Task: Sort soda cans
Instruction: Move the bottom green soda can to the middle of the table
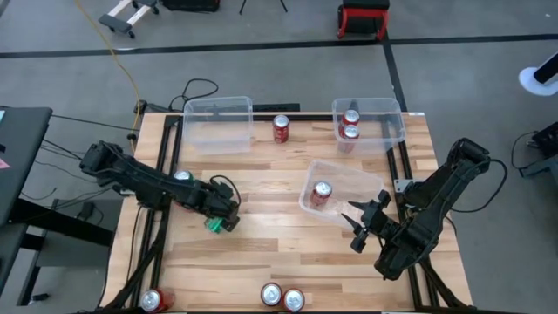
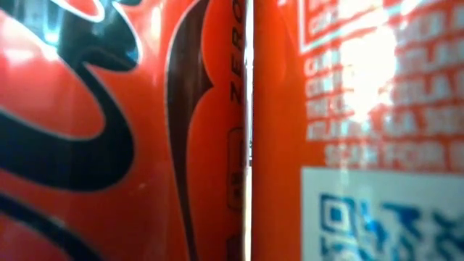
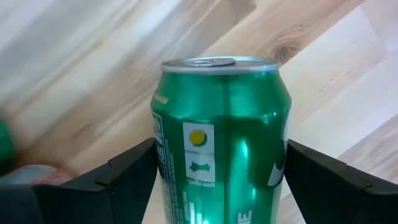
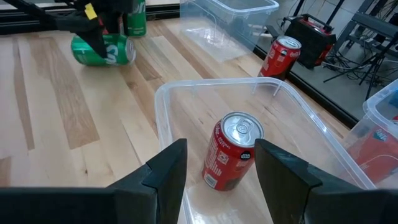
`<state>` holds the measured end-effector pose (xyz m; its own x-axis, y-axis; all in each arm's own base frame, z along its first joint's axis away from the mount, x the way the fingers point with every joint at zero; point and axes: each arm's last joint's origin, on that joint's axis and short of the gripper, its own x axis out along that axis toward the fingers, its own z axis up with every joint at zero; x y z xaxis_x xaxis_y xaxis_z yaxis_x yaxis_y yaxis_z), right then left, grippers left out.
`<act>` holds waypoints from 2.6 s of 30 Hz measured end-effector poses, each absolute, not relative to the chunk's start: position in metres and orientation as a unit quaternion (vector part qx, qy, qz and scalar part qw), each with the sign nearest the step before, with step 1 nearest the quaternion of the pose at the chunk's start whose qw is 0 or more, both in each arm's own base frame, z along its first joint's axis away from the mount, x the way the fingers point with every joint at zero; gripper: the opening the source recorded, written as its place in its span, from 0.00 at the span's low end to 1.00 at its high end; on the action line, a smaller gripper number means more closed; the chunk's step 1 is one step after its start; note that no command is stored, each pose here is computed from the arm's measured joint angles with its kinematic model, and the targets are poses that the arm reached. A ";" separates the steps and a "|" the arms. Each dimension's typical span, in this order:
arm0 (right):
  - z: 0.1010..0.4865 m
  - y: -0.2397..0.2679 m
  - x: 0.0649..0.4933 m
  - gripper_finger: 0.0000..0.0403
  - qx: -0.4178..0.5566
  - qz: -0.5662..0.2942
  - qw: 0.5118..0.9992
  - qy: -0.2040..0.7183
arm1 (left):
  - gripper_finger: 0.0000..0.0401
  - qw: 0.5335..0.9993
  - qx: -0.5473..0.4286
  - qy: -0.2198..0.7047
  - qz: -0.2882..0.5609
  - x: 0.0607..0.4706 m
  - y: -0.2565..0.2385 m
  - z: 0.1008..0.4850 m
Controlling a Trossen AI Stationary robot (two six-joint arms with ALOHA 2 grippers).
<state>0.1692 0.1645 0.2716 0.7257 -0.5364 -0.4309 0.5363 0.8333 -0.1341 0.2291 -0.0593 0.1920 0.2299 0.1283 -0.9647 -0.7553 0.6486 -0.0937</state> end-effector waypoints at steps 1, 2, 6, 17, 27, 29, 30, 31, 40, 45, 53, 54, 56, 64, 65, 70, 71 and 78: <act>0.272 0.165 0.169 0.52 0.000 -0.289 0.929 0.232 | 0.78 0.729 -0.283 0.544 0.304 0.229 -0.059 0.194; 0.272 0.165 0.169 0.52 0.000 -0.289 0.929 0.232 | 0.78 0.729 -0.278 0.545 0.306 0.229 -0.059 0.196; 0.272 0.165 0.169 0.52 0.000 -0.289 0.929 0.232 | 0.78 0.743 -0.267 0.535 0.302 0.234 -0.060 0.206; 0.272 0.164 0.169 0.52 0.000 -0.289 0.929 0.232 | 0.75 0.801 -0.177 0.451 0.351 0.237 -0.063 0.214; 0.278 0.136 0.212 0.52 -0.015 -0.321 0.915 0.244 | 0.74 0.889 -0.061 0.325 0.317 0.256 -0.078 0.228; 0.284 0.121 0.230 0.52 -0.011 -0.304 0.916 0.262 | 0.74 0.904 -0.036 0.302 0.300 0.261 -0.082 0.233; 0.288 0.114 0.239 0.52 -0.006 -0.283 0.920 0.269 | 0.74 0.910 -0.023 0.290 0.296 0.264 -0.083 0.235; 0.292 0.108 0.249 0.52 -0.003 -0.254 0.927 0.276 | 0.74 0.914 -0.012 0.279 0.295 0.265 -0.084 0.237; 0.311 0.040 0.293 0.52 0.050 -0.131 0.959 0.246 | 0.73 0.894 0.035 0.193 0.402 0.258 -0.051 0.272; 0.305 0.029 0.294 0.52 0.050 -0.147 0.951 0.269 | 0.73 0.873 0.017 0.149 0.464 0.234 -0.004 0.310; 0.305 0.029 0.293 0.52 0.003 -0.131 0.951 0.279 | 0.73 0.877 0.012 0.044 0.479 0.209 0.063 0.335; 0.305 0.028 0.293 0.52 -0.001 -0.132 0.951 0.279 | 0.73 0.884 0.008 0.027 0.466 0.209 0.070 0.333; 0.305 0.023 0.294 0.52 -0.011 -0.137 0.950 0.281 | 0.73 0.899 0.002 0.004 0.438 0.211 0.082 0.324; 0.306 -0.018 0.296 0.52 -0.014 -0.126 0.949 0.288 | 0.73 0.943 -0.028 0.028 0.330 0.235 0.081 0.266; 0.306 -0.025 0.296 0.52 -0.003 -0.113 0.951 0.287 | 0.73 0.949 -0.029 0.028 0.313 0.237 0.075 0.262; 0.308 -0.047 0.295 0.52 0.034 -0.079 0.958 0.273 | 0.73 0.968 -0.026 0.046 0.244 0.245 0.039 0.250; 0.308 -0.050 0.294 0.52 0.036 -0.079 0.959 0.270 | 0.73 0.970 -0.025 0.047 0.237 0.246 0.032 0.250; 0.315 -0.048 0.298 0.52 0.032 -0.075 0.969 0.232 | 0.73 0.967 -0.017 0.057 0.246 0.254 -0.001 0.210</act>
<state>0.2984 -0.0479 0.3150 0.8808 -0.1299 -0.4553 0.1594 0.9868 0.0269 0.2543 -0.0010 0.2103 0.8722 0.4747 -0.1178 -0.4784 0.8781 -0.0041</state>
